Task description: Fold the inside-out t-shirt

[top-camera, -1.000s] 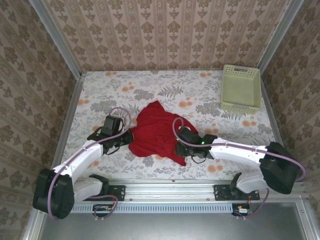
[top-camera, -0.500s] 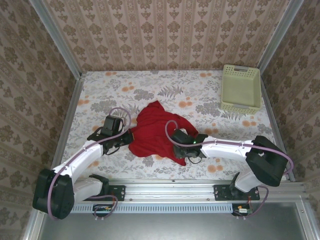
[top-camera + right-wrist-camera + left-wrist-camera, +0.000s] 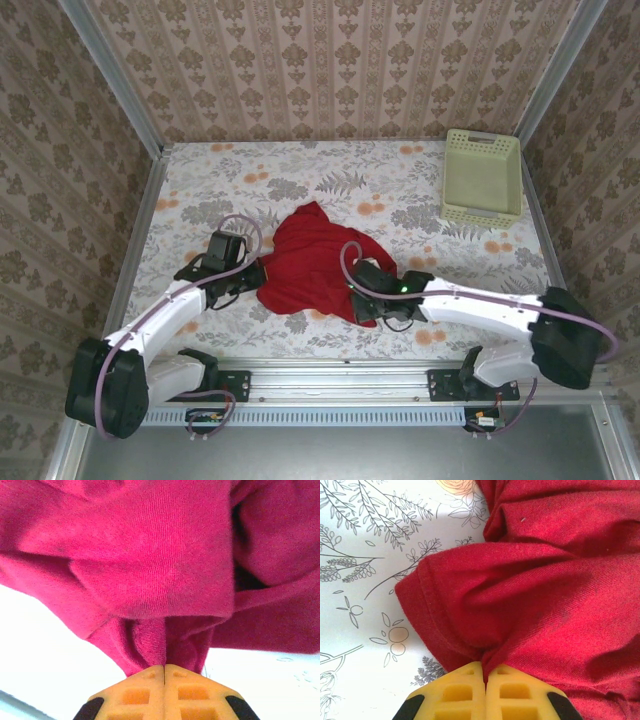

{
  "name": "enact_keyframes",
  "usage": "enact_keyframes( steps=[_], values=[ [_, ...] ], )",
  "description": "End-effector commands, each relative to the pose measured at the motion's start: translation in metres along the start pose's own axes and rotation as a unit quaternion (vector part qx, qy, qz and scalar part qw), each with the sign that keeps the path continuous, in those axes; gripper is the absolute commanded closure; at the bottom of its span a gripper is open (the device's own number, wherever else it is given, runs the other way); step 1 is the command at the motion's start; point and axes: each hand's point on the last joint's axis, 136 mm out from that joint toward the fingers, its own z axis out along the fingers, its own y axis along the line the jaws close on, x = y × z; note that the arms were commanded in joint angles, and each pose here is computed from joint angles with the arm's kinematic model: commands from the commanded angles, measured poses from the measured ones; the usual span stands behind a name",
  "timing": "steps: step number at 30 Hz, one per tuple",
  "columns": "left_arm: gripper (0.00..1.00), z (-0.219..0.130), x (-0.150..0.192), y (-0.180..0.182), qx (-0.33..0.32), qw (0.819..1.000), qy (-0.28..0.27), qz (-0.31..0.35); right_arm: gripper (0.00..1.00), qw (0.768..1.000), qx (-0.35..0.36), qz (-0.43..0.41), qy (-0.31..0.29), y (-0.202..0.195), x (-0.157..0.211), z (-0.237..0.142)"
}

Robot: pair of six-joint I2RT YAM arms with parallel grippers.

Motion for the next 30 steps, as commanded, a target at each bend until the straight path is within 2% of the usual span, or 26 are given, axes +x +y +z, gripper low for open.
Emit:
enact_keyframes(
  steps=[1, 5, 10, 13, 17, 20, 23, 26, 28, 30],
  values=[
    [1.0, -0.02, -0.023, -0.006, -0.004, 0.999, -0.033, 0.013, 1.0, 0.998, 0.002, -0.001, -0.066, -0.006, -0.028, -0.052],
    [1.0, -0.042, -0.044, -0.016, 0.014, 0.998, -0.063, 0.008, 1.0, 0.988, -0.022, 0.006, -0.156, -0.011, -0.057, -0.112],
    [1.0, -0.081, -0.063, -0.05, 0.078, 0.991, -0.107, 0.007, 1.0, 0.958, -0.079, 0.013, -0.275, -0.014, -0.08, -0.176],
    [1.0, -0.085, -0.058, -0.06, 0.088, 0.989, -0.119, 0.021, 1.0, 0.953, -0.069, 0.023, -0.295, -0.022, -0.084, -0.18],
    [1.0, -0.068, -0.051, -0.056, 0.076, 0.993, -0.084, 0.022, 1.0, 0.951, -0.056, 0.035, -0.301, -0.023, -0.09, -0.176],
    [1.0, -0.082, -0.066, -0.072, 0.092, 0.99, -0.095, 0.04, 1.0, 0.942, -0.052, 0.032, -0.331, -0.022, -0.108, -0.199],
    [1.0, -0.128, -0.108, -0.098, 0.09, 0.982, -0.146, 0.079, 1.0, 0.924, -0.037, 0.019, -0.38, -0.024, -0.136, -0.245],
    [1.0, -0.201, -0.156, -0.136, 0.101, 0.962, -0.222, 0.121, 1.0, 0.903, -0.049, -0.004, -0.427, -0.012, -0.165, -0.3],
    [1.0, -0.258, -0.175, -0.159, 0.118, 0.941, -0.284, 0.144, 1.0, 0.892, -0.079, -0.024, -0.444, 0.003, -0.176, -0.329],
    [1.0, -0.277, -0.177, -0.167, 0.132, 0.928, -0.317, 0.146, 1.0, 0.888, -0.084, -0.014, -0.453, 0.004, -0.179, -0.332]
  ],
)
